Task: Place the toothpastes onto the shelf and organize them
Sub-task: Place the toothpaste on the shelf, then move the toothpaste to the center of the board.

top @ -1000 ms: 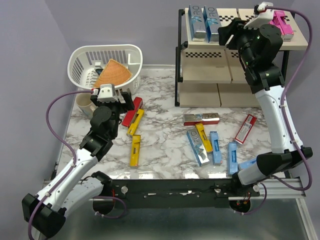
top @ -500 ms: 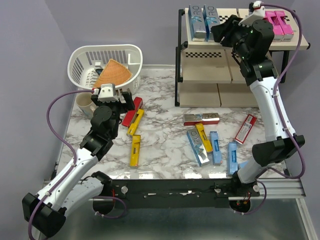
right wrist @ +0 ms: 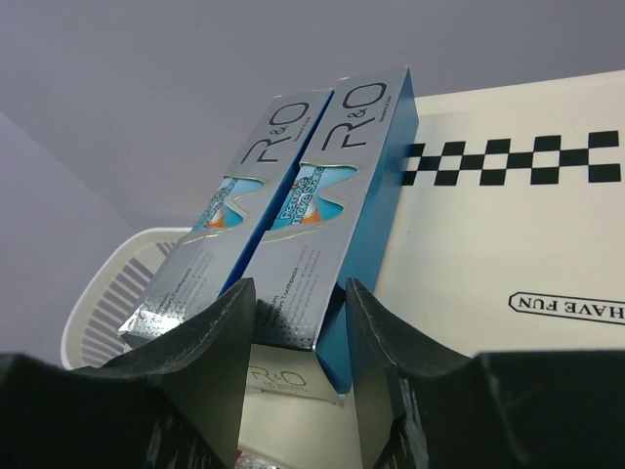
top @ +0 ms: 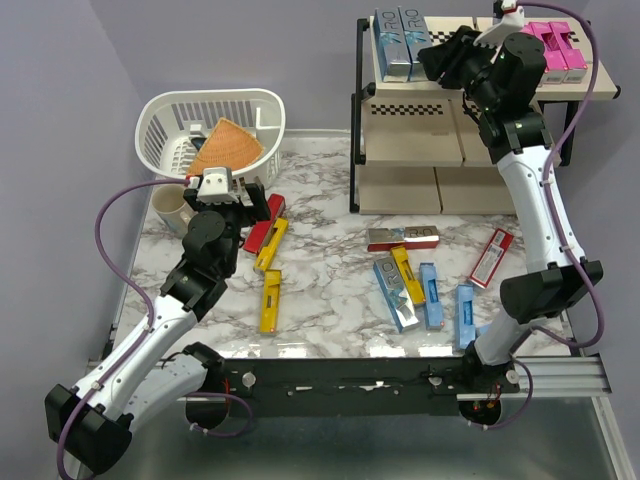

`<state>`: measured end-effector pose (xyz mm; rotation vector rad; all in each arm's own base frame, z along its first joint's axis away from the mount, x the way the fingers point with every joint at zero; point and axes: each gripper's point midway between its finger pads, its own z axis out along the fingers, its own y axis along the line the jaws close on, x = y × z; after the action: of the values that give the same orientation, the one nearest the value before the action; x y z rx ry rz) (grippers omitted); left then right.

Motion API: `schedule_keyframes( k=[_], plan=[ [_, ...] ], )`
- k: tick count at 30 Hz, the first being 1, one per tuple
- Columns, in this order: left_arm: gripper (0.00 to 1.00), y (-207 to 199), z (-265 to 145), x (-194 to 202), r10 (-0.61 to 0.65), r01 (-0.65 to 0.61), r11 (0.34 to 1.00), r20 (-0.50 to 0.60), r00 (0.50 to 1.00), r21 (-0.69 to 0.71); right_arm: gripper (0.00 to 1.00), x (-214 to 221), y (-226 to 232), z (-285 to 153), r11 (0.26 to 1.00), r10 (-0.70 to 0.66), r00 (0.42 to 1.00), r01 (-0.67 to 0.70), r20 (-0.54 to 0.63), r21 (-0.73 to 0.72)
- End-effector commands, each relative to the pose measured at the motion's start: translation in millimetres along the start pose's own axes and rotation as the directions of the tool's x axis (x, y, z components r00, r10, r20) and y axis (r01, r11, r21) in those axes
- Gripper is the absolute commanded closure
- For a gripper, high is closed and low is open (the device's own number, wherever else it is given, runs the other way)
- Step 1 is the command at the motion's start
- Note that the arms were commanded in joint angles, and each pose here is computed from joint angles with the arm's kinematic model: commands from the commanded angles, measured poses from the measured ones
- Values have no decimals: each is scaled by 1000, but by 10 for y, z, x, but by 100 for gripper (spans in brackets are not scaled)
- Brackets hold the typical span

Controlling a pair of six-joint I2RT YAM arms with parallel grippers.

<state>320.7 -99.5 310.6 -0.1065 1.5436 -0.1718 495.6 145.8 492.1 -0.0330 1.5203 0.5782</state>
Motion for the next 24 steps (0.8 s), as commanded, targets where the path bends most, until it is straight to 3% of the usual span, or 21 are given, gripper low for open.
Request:
schedule_keyframes(
  k=[1,8,14,15,18,19,21,22,24],
  plan=[
    [1,-56,2,-124,-16,16,1000,25,1000,23,51,88,60,31,999,18,999,-20,-40,-39],
    [1,-68,-10,-142,-23,22,999,27,999,32,39,-157,78,-242,999,-44,999,44,15,-1],
    [1,-107,-19,-147,-35,34,998,20,999,51,26,-324,125,-797,993,-111,993,108,52,47],
    [1,-110,-29,-164,-36,35,998,24,999,55,24,-83,32,-824,992,-104,995,104,1,65],
    [1,-129,-38,-169,-43,42,997,22,999,65,18,25,65,-1185,994,-86,996,86,3,66],
    [1,-135,-38,-168,-46,45,997,21,999,69,16,361,-36,-1225,994,-68,996,72,-59,79],
    [1,-143,-40,-163,-47,46,996,18,999,73,15,539,-27,-1479,996,-28,997,34,-70,79],
    [1,-153,-42,-165,-47,46,996,17,999,77,13,952,-146,-1532,995,0,990,14,-143,96],
    [1,-165,-45,-164,-49,48,995,15,999,83,11,1158,-103,-1743,997,32,985,-18,-172,78]
  ],
)
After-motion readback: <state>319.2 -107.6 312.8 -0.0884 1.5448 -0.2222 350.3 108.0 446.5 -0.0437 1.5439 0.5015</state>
